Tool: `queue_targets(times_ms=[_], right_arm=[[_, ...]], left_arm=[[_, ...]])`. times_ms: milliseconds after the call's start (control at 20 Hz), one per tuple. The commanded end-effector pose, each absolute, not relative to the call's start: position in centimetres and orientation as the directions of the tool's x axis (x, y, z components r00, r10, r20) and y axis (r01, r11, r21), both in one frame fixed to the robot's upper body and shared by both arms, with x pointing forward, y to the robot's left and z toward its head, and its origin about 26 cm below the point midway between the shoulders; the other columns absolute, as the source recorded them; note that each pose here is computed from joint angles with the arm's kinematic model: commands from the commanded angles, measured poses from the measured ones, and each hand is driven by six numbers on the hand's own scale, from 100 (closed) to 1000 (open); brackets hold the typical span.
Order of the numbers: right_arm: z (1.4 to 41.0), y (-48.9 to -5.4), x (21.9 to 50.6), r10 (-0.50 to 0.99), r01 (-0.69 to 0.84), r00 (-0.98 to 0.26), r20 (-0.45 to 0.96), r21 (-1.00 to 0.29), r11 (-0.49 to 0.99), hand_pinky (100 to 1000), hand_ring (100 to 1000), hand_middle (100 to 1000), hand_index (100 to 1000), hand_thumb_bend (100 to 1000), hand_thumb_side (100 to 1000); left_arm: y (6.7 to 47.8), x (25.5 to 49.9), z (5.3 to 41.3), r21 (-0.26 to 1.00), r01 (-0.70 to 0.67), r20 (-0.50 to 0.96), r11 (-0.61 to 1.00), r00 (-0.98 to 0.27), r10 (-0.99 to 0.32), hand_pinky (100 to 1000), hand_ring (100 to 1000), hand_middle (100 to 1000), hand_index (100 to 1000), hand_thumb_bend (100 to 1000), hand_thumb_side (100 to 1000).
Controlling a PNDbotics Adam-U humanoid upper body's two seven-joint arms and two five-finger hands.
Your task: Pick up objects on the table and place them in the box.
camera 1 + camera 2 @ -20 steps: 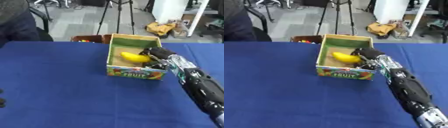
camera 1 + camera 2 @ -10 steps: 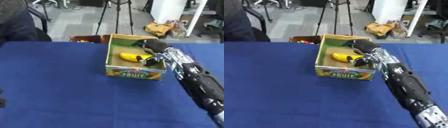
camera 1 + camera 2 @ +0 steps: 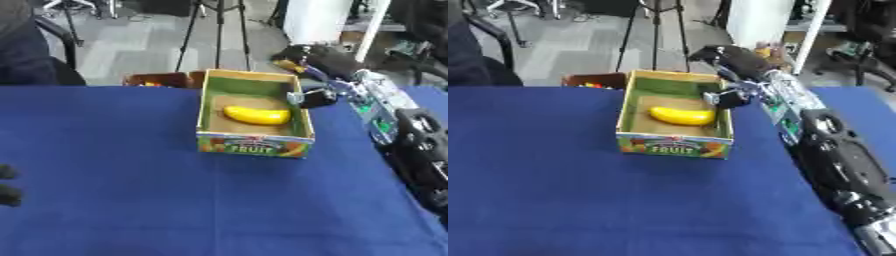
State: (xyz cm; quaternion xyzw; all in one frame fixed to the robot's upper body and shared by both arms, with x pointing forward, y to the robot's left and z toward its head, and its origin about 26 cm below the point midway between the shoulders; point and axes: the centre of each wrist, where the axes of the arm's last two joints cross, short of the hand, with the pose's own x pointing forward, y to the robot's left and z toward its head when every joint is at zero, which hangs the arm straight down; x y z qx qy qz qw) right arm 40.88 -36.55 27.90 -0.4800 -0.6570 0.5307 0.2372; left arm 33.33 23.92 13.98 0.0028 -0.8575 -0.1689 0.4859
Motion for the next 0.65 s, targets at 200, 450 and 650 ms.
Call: queue_targets(times_ms=[200, 450, 650], right_arm=[[31.1, -37.3, 36.9, 0.875, 0.481, -0.44, -0.203, -0.876, 0.039, 694, 820, 792, 893, 100, 178], [29.4, -36.4, 33.9, 0.841, 0.475, -0.527, -0.122, -0.863, 0.173, 628, 768, 721, 751, 100, 264], [27.3, -35.6, 31.8, 0.808, 0.438, -0.585, -0.069, -0.865, 0.244, 609, 747, 688, 715, 100, 282]], left_arm=[[24.9, 33.4, 14.4, 0.302, 0.122, 0.82, 0.945, -0.538, -0.193, 543, 545, 619, 714, 573, 818], [25.2, 33.3, 13.8, 0.292, 0.105, 0.828, 0.951, -0.526, -0.196, 542, 544, 618, 713, 570, 821], [25.4, 33.3, 13.4, 0.287, 0.094, 0.833, 0.953, -0.515, -0.2, 541, 543, 621, 713, 568, 823]])
